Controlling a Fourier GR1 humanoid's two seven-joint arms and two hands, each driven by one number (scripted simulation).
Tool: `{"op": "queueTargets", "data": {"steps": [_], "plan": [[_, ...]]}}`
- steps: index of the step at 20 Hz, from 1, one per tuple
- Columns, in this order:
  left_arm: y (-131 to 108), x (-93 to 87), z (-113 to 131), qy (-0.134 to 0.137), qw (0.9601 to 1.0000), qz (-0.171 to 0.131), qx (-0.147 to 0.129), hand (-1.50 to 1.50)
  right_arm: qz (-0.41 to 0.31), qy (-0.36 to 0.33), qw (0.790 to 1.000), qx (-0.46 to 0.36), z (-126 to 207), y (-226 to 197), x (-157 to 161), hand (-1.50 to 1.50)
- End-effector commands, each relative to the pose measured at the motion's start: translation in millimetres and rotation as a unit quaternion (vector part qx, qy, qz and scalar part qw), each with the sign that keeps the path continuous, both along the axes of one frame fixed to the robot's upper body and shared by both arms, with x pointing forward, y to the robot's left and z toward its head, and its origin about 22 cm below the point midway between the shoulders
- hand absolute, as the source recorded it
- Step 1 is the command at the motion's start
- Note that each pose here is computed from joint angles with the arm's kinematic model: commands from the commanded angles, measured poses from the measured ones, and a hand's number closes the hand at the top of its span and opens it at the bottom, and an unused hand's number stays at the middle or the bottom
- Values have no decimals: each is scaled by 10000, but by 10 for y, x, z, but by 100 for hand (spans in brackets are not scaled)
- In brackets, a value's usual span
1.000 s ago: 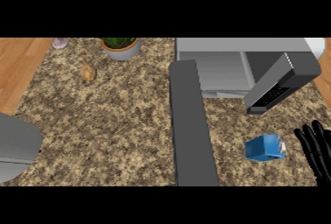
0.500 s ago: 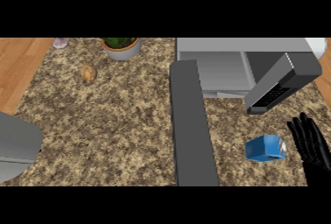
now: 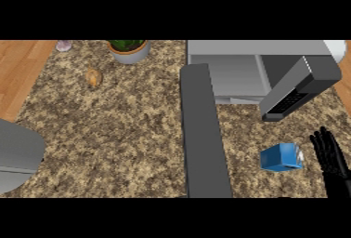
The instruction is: Pick up the milk, place it into the microwave and close the microwave
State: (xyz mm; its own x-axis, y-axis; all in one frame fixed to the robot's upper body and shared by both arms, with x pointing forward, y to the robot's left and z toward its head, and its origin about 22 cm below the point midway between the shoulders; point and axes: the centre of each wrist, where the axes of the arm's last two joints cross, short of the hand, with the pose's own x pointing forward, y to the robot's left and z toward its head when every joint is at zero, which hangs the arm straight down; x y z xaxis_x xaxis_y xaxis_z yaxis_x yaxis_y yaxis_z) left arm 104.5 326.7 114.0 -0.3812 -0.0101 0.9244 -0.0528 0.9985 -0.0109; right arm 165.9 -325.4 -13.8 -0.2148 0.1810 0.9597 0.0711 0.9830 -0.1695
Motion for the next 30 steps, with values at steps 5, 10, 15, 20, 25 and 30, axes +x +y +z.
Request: {"op": "queueTargets", "data": {"steps": [5,10,15,20,25,30], "plan": [[110,-27,-129,24,10000,51,-8,-150,-42,202,9996,166,-430,-333,196,-150],[20,-33,-179,-16,10000,-61,-38,-150,203,157,9996,125,-631,-321,161,-150],[183,-103,-54,-47,10000,-20,-35,-150,163,201,9996,-116,-848,-319,210,-150],[166,-218,-1,29,10000,-17,-88,-150,25,163,9995,-261,-1061,-334,320,-150],[49,-186,-22,58,9999,-139,-16,-150,73,130,9994,-309,-1282,-333,344,-150],[59,-128,-5,9,10000,-29,-16,-150,411,-70,9991,-44,-1231,-360,518,150]]}}
